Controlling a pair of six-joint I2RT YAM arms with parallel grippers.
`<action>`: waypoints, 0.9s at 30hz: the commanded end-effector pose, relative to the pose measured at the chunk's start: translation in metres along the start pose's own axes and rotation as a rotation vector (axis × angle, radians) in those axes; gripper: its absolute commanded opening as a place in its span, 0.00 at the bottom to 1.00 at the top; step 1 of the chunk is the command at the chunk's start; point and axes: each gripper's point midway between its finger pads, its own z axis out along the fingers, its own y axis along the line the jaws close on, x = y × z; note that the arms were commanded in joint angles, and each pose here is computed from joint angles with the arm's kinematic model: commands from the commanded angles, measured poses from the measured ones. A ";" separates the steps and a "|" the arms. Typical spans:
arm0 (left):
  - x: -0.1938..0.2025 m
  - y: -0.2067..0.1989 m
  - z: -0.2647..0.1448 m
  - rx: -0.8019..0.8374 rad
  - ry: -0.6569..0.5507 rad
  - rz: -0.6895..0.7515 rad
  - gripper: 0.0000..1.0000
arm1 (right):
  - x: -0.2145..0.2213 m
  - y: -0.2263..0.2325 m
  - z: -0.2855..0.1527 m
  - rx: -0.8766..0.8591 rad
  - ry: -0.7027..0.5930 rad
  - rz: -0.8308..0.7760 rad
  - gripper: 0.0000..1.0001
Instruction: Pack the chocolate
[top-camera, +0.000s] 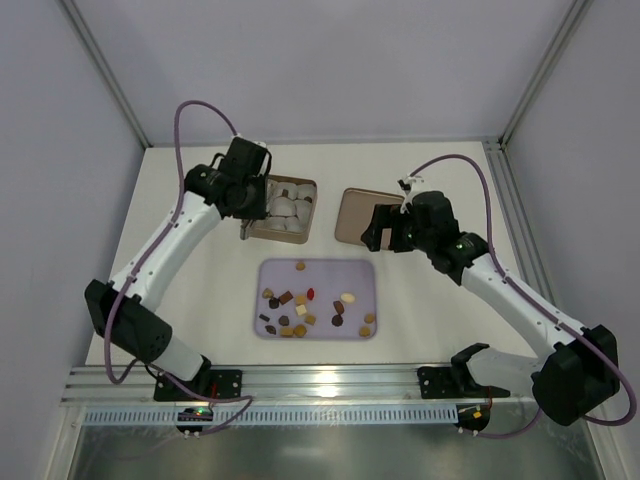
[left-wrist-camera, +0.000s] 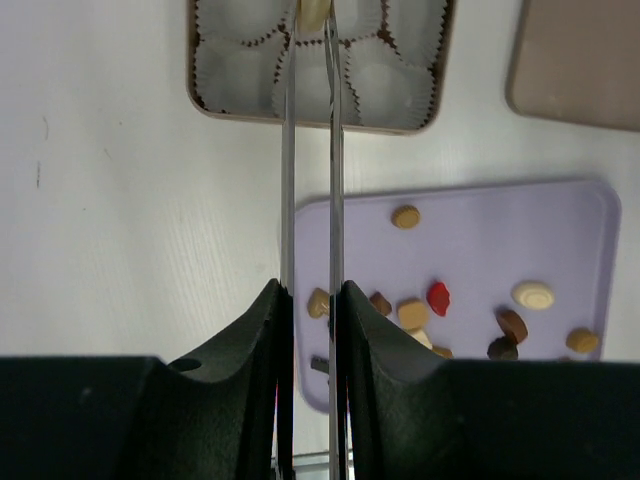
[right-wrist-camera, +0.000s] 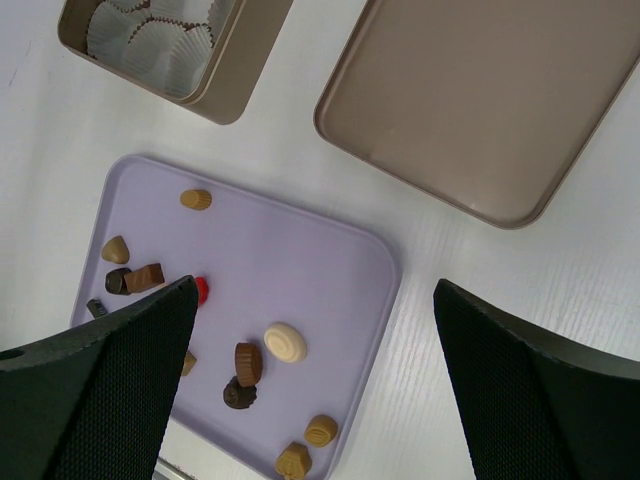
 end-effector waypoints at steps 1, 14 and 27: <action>-0.033 0.008 0.018 -0.017 -0.039 -0.017 0.24 | -0.021 0.013 -0.004 -0.047 -0.046 -0.023 1.00; -0.038 0.038 0.081 -0.113 0.066 -0.050 0.24 | -0.017 0.012 -0.002 -0.049 -0.039 -0.024 1.00; -0.024 0.047 0.106 -0.171 0.115 -0.029 0.29 | -0.013 0.011 0.000 -0.046 -0.035 -0.020 1.00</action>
